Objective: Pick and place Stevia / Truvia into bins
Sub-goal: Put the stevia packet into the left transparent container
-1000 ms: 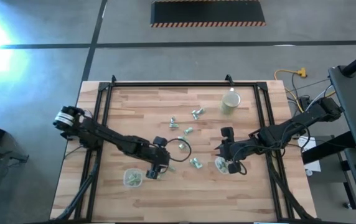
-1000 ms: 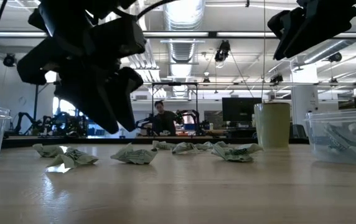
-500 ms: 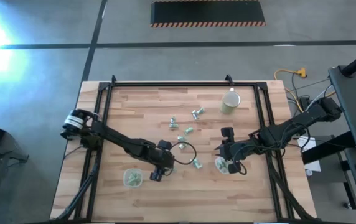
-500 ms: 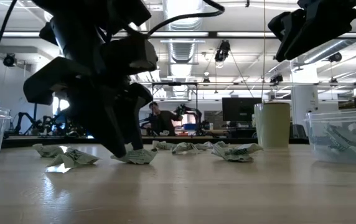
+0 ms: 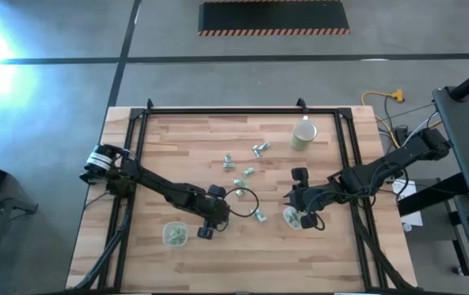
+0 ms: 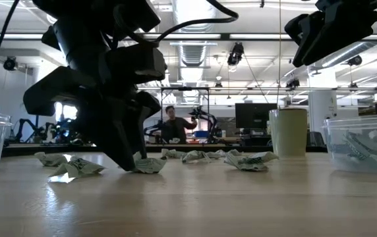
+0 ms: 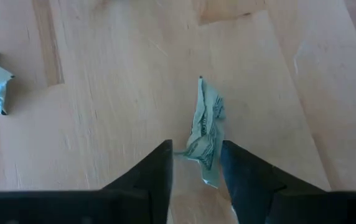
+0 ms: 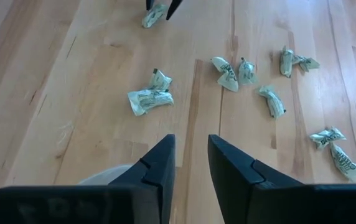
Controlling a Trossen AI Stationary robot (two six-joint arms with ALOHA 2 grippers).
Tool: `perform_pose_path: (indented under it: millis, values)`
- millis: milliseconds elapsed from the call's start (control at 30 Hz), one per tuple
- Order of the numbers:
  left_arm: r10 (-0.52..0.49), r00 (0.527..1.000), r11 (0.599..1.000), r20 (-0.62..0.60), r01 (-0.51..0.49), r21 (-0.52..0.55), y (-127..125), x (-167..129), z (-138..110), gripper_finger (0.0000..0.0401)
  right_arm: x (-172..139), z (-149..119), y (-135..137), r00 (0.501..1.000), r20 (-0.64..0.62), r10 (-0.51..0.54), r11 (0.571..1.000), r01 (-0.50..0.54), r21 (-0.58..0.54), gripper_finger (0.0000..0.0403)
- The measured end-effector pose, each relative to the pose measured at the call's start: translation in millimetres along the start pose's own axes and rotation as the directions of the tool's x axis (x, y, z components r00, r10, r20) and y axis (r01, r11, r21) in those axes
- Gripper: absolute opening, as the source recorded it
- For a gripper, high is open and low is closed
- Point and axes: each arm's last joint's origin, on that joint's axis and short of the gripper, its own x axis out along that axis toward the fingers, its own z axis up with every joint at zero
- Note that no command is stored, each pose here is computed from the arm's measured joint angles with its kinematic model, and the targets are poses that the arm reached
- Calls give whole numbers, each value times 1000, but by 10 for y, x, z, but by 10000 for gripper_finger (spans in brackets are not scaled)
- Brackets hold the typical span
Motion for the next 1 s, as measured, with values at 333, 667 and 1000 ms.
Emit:
perform_pose_path:
  millis: [333, 667, 1000]
  values:
    - [0, 1000, 1000, 1, 0, 28, 1, -20, 10, 18, 0, -2, 0, 1000, -1, -1, 1000, 1, -1, 77]
    - [102, 994, 995, 45, -102, 12, 44, -447, 77, 6, 0, -4, -1, 1000, -4, -1, 1000, 1, -2, 74]
    - [10, 1000, 984, -7, -11, -180, -122, -1127, -86, 6, 10, -20, 1, 1000, -9, -2, 1000, 2, -4, 77]
